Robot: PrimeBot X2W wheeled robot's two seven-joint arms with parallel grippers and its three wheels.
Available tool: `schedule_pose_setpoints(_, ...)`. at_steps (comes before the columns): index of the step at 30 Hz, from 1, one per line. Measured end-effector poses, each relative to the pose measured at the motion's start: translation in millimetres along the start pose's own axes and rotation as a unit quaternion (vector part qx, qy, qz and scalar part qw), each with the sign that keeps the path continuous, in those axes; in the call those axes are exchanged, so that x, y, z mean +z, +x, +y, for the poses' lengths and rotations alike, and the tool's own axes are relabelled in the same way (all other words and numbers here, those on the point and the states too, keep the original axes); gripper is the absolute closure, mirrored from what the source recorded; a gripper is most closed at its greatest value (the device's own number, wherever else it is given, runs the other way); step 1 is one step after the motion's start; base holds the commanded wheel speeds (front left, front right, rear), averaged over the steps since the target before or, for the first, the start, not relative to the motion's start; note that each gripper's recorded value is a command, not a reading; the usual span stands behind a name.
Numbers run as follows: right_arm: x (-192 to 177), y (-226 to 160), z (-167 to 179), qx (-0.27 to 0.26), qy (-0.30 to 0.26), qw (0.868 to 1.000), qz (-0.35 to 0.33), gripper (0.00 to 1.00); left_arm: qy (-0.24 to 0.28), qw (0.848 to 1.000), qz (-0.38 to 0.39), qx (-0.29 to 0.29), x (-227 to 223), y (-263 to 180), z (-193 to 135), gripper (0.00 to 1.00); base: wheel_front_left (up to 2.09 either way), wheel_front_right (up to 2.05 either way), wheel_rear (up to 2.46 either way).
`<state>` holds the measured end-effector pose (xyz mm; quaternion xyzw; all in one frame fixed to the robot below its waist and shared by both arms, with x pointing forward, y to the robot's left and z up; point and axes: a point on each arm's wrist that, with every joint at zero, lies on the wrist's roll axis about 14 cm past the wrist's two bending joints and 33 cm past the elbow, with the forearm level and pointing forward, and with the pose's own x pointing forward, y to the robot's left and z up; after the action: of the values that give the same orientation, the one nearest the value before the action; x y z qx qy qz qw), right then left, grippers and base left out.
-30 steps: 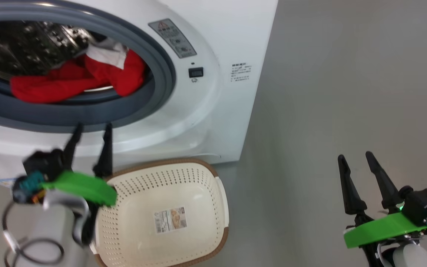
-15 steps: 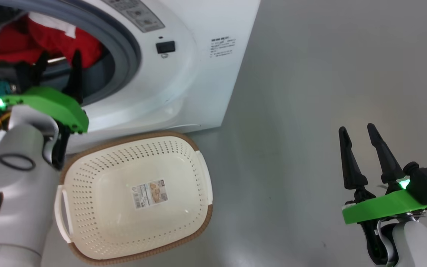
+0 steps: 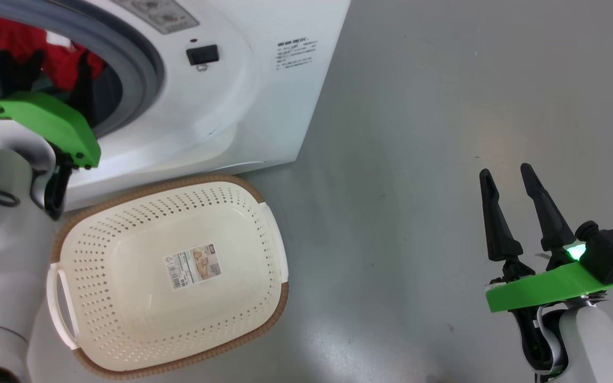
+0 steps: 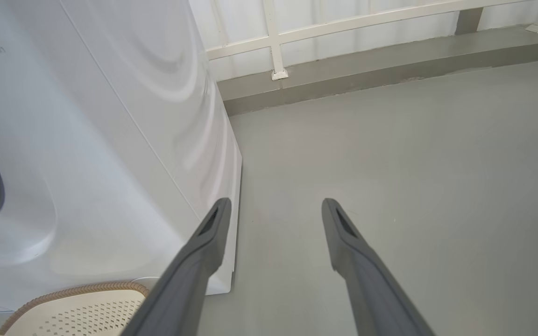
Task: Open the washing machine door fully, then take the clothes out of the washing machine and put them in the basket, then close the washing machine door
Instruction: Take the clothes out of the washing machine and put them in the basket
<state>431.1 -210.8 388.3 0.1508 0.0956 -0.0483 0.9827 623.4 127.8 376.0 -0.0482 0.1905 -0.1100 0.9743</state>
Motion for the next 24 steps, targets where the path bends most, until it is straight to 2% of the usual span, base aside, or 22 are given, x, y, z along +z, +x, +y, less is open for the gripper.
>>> schedule_pose_setpoints(3,-1.9,0.1,-1.9,-0.003,-0.001,1.0,0.002,0.0,0.002,1.0,0.003,-0.002,-1.2,3.5,0.5,0.0,0.0,0.0,0.0)
schedule_pose_setpoints(4,-2.7,0.3,-2.4,-0.003,-0.001,1.0,0.003,0.0,0.003,1.0,0.009,-0.003,-3.6,4.1,1.3,0.35,0.0,0.0,0.0)
schedule_pose_setpoints(5,-3.2,0.3,-2.7,-0.004,-0.001,1.0,0.004,0.0,0.004,1.0,0.012,-0.003,-4.6,4.7,1.6,0.57,0.0,0.0,0.0)
schedule_pose_setpoints(7,-3.5,0.4,-3.0,-0.004,-0.001,1.0,0.004,0.0,0.004,1.0,0.016,-0.006,-3.7,6.3,0.3,0.81,0.0,0.0,0.0)
schedule_pose_setpoints(8,-3.4,0.4,-3.0,-0.004,-0.001,1.0,0.004,0.0,0.005,1.0,0.019,-0.008,-4.9,6.2,-1.1,1.0,0.0,0.0,0.0)
schedule_pose_setpoints(14,-1.5,1.3,-1.2,-0.001,-0.001,1.0,0.001,0.0,-0.003,1.0,0.021,-0.012,-4.5,4.3,-4.0,1.0,0.0,0.0,0.0)
schedule_pose_setpoints(23,10.5,0.8,7.3,0.01,0.003,1.0,-0.014,0.0,-0.016,0.999,-0.037,0.005,26.5,-10.8,6.8,1.0,0.0,0.0,0.0)
schedule_pose_setpoints(24,14.0,0.0,9.7,0.013,0.004,1.0,-0.019,0.0,-0.028,0.998,-0.06,0.011,40.0,-16.6,8.6,1.0,0.0,0.0,0.0)
